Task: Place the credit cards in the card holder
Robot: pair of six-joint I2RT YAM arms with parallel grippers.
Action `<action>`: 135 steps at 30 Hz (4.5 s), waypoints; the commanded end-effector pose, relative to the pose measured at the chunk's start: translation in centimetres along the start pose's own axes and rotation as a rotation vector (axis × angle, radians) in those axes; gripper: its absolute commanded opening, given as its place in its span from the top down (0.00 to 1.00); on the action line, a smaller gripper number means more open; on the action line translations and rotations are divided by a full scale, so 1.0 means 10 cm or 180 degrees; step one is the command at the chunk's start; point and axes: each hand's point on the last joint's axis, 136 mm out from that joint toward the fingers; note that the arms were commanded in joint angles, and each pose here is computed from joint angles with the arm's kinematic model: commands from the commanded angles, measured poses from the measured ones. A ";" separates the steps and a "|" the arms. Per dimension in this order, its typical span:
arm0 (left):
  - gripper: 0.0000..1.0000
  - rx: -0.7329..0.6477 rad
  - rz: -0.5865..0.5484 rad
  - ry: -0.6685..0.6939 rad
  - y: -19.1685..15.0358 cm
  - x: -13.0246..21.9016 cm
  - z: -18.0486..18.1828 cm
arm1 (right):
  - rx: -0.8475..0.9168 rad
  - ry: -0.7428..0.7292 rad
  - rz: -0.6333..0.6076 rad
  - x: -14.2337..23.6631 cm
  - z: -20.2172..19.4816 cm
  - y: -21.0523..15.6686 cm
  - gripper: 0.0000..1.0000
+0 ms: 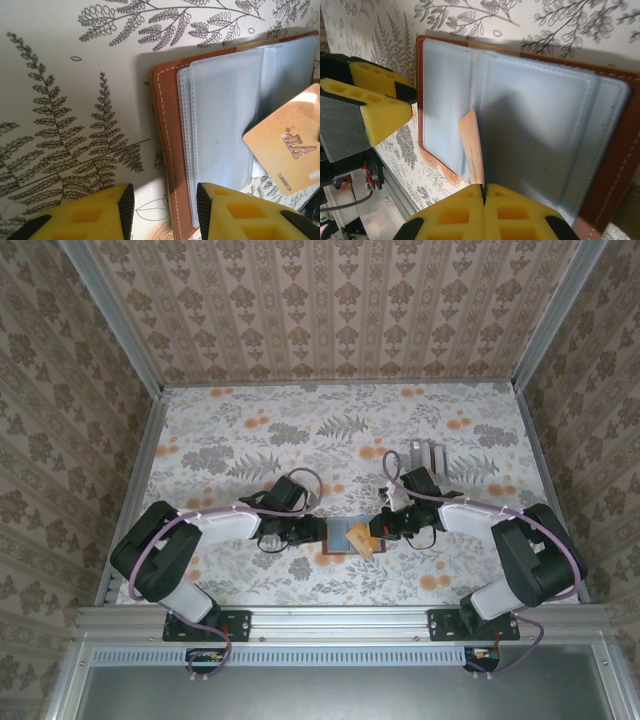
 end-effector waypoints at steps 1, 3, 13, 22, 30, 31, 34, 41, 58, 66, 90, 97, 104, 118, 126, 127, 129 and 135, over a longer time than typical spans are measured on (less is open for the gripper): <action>0.62 0.0023 0.0074 -0.0056 -0.01 -0.06 -0.04 | 0.0038 0.0166 -0.0072 0.05 0.08 0.09 1.00; 0.62 -0.0012 0.0074 -0.0064 0.01 -0.07 -0.07 | 0.0028 0.0187 -0.0109 0.08 0.07 0.10 1.00; 0.68 0.0122 0.0097 0.0006 -0.01 -0.17 0.02 | -0.0060 0.0200 0.0021 0.03 -0.02 0.09 1.00; 0.76 0.0107 0.0118 0.0096 0.00 -0.18 0.04 | -0.0175 0.0410 0.0011 -0.03 0.04 0.13 1.00; 0.85 0.0127 0.0100 0.0184 -0.02 -0.17 0.11 | -0.0250 0.0526 0.0020 -0.14 0.04 0.17 1.00; 0.86 0.0112 0.0090 0.0193 -0.01 -0.17 0.11 | -0.0238 0.0535 0.0028 -0.15 0.04 0.18 1.00; 0.88 0.0134 0.0086 0.0313 -0.01 -0.16 0.18 | -0.0226 0.0595 0.0069 -0.16 0.07 0.18 1.00; 0.89 0.0110 0.0117 0.0483 0.00 -0.12 0.29 | -0.0076 0.0611 0.0087 -0.14 0.10 0.17 1.00; 0.90 0.0135 0.0140 0.0505 0.14 0.07 0.53 | 0.0101 0.0798 0.0152 -0.39 0.24 0.34 1.00; 0.92 0.0097 0.0149 0.0579 0.15 0.05 0.59 | 0.0126 0.0649 -0.0010 -0.44 0.20 0.53 0.99; 0.93 0.0202 0.0124 0.0457 0.15 0.05 0.58 | -0.0163 0.0682 -0.0185 -0.68 0.36 0.57 0.89; 0.94 0.0205 0.0108 0.0437 0.15 0.05 0.57 | -0.0046 0.0300 -0.0158 -0.68 0.30 0.45 0.71; 0.94 0.0201 0.0101 0.0448 0.15 0.04 0.60 | 0.0201 -0.0155 -0.0143 -0.54 0.21 0.46 0.69; 0.94 0.0169 0.0053 0.0391 0.17 0.04 0.57 | 0.0336 0.0079 0.0082 -0.81 0.57 0.29 0.95; 0.94 0.0121 -0.0006 0.0396 0.21 0.08 0.55 | 0.0512 -0.0226 -0.0179 -0.53 0.57 0.34 0.83; 0.94 0.0126 -0.0003 0.0413 0.20 0.08 0.56 | 0.0548 -0.0325 -0.0208 -0.50 0.54 0.36 0.79; 0.94 0.0139 -0.0008 0.0393 0.20 0.08 0.55 | 0.0607 -0.0417 -0.0171 -0.49 0.50 0.36 0.70; 0.93 0.0120 -0.0009 0.0397 0.22 0.07 0.56 | 0.0547 -0.0443 -0.0066 -0.67 0.42 0.38 0.68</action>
Point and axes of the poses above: each hand's point on the last joint's axis, 136 mm out from that joint toward the fingers, its own x axis back along the fingers, its own z axis along the line the jaws close on, y = z × x, and after that the axes turned 4 degrees about -x, right-handed
